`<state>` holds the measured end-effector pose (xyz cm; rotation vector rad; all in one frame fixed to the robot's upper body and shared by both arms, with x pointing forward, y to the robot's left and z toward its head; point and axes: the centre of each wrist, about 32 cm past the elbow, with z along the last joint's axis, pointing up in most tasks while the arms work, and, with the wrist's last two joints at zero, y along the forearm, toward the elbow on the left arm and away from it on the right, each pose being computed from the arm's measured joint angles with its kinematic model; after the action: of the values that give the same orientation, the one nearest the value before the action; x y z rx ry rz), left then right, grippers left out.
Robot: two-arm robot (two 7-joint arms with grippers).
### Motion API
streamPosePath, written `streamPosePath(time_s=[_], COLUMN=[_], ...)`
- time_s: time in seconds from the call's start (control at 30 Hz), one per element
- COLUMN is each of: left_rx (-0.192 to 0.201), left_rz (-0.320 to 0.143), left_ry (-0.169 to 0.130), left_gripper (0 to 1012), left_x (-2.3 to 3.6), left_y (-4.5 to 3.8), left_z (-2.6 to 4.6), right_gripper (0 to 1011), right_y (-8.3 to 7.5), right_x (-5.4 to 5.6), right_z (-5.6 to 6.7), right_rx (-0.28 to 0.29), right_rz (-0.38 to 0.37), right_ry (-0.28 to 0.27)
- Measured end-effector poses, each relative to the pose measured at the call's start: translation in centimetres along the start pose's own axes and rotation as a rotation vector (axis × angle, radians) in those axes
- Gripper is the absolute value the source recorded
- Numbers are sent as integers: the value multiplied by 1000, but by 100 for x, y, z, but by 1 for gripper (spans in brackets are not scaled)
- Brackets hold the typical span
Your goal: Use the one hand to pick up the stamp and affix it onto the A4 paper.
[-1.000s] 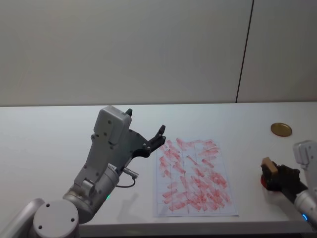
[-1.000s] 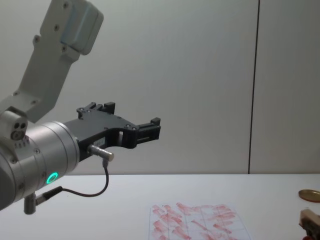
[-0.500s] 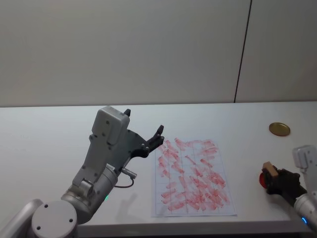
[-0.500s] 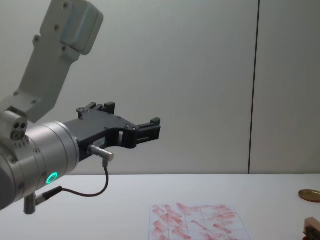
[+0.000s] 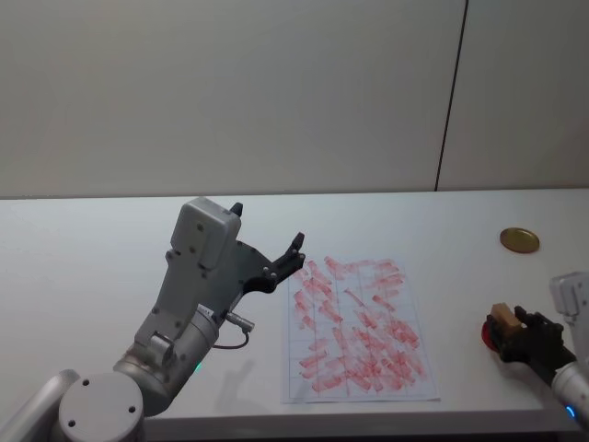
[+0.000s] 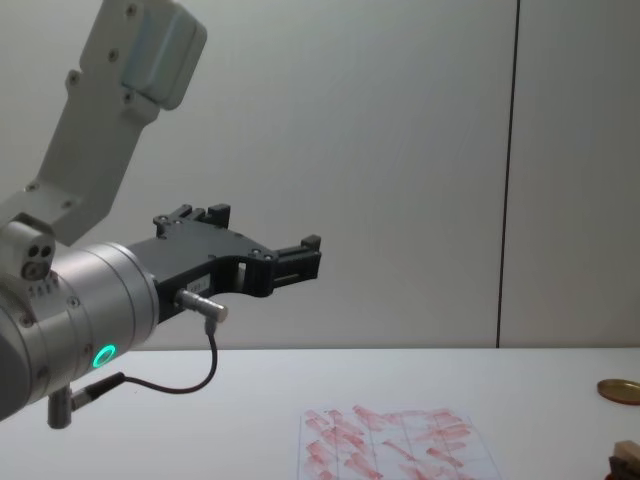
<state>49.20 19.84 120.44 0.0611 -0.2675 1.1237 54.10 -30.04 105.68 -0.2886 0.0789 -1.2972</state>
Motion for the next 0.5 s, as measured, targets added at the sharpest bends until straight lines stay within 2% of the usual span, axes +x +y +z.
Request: streamPosePath(time_s=[0.1,0.13,0.2,0.4,0.43,0.5], left_rx=[0,0,0,0,0,0], left_rz=[0,0,0,0,0,0], left_ry=[0,0,0,0,0,0], left_gripper=[993,993,993,993,993,993], left_x=[0,0,0,0,0,0], left_y=[0,0,0,0,0,0], left_z=[0,0,0,0,0,0], right_gripper=[545,603,638,855,855,939], right_y=[-7,-9,-12,-32,-37,-50], right_x=[3,5,7,12,13,13], right_z=[-1,0,1,11,15,30], right_rx=[0,0,0,7,10,18], right_rz=[-1,-1,-2,-1,0,2], right_ry=[2,2,3,5,5,6])
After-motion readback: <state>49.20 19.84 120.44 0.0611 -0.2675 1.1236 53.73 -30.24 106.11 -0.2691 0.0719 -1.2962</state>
